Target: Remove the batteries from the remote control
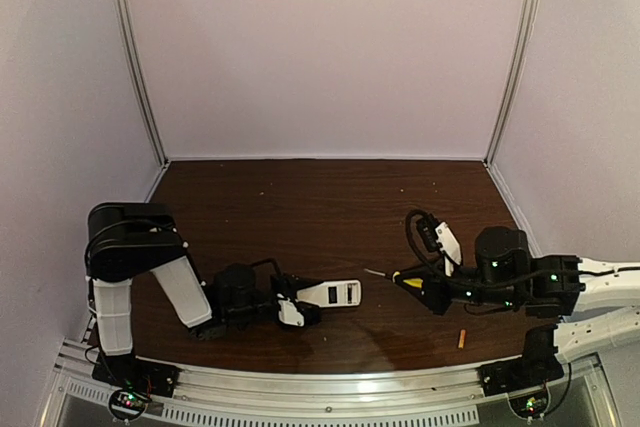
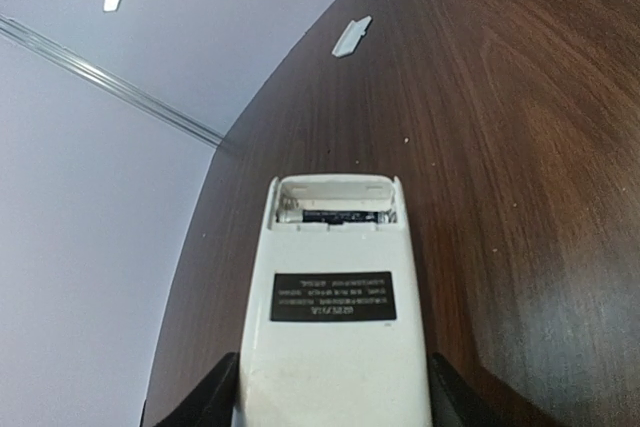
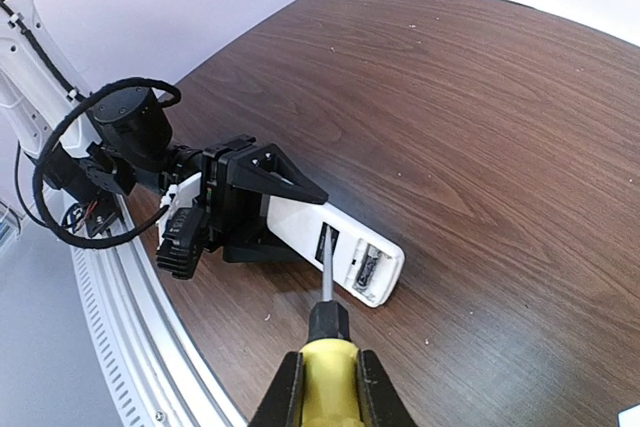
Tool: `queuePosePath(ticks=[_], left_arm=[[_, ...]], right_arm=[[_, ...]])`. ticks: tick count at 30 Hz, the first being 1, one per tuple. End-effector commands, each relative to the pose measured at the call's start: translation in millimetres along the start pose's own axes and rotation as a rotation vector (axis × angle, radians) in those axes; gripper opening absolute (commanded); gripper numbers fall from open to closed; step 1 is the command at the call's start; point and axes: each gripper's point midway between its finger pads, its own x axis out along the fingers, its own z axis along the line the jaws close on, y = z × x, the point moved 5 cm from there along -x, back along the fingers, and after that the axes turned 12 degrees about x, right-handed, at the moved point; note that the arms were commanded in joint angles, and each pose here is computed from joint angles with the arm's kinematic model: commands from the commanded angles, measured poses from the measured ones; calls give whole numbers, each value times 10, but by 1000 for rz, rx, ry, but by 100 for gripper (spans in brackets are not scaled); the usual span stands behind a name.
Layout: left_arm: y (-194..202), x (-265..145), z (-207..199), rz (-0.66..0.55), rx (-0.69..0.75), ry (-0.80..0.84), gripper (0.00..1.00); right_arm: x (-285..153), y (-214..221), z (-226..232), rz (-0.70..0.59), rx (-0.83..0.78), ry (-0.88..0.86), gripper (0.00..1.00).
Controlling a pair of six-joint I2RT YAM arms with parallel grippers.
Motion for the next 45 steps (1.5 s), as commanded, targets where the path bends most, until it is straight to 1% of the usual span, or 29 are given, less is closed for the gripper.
queuePosePath(ticks=[1, 6, 8, 16, 22, 27, 35, 45], left_arm=[[-99, 52, 301, -53, 46, -108, 0], [-66, 135, 273, -3, 26, 35, 0], [-59, 125, 256, -3, 9, 81, 0], [13, 215, 250, 45, -68, 216, 0], [44, 246, 260, 68, -101, 259, 0], [79, 253, 262, 92, -100, 255, 0], [116, 282, 253, 114, -100, 258, 0], [160, 305, 231, 140, -95, 265, 0]], right_arm=[[19, 2, 63, -6, -16, -44, 0], [34, 24, 51, 18, -18, -26, 0], [34, 36, 41, 23, -21, -21, 0], [147, 132, -57, 38, 10, 30, 0], [236, 203, -193, 31, 70, 112, 0], [260, 225, -281, 24, 119, 177, 0], [420, 296, -357, 52, 179, 260, 0], [618, 320, -311, 70, 208, 260, 0]])
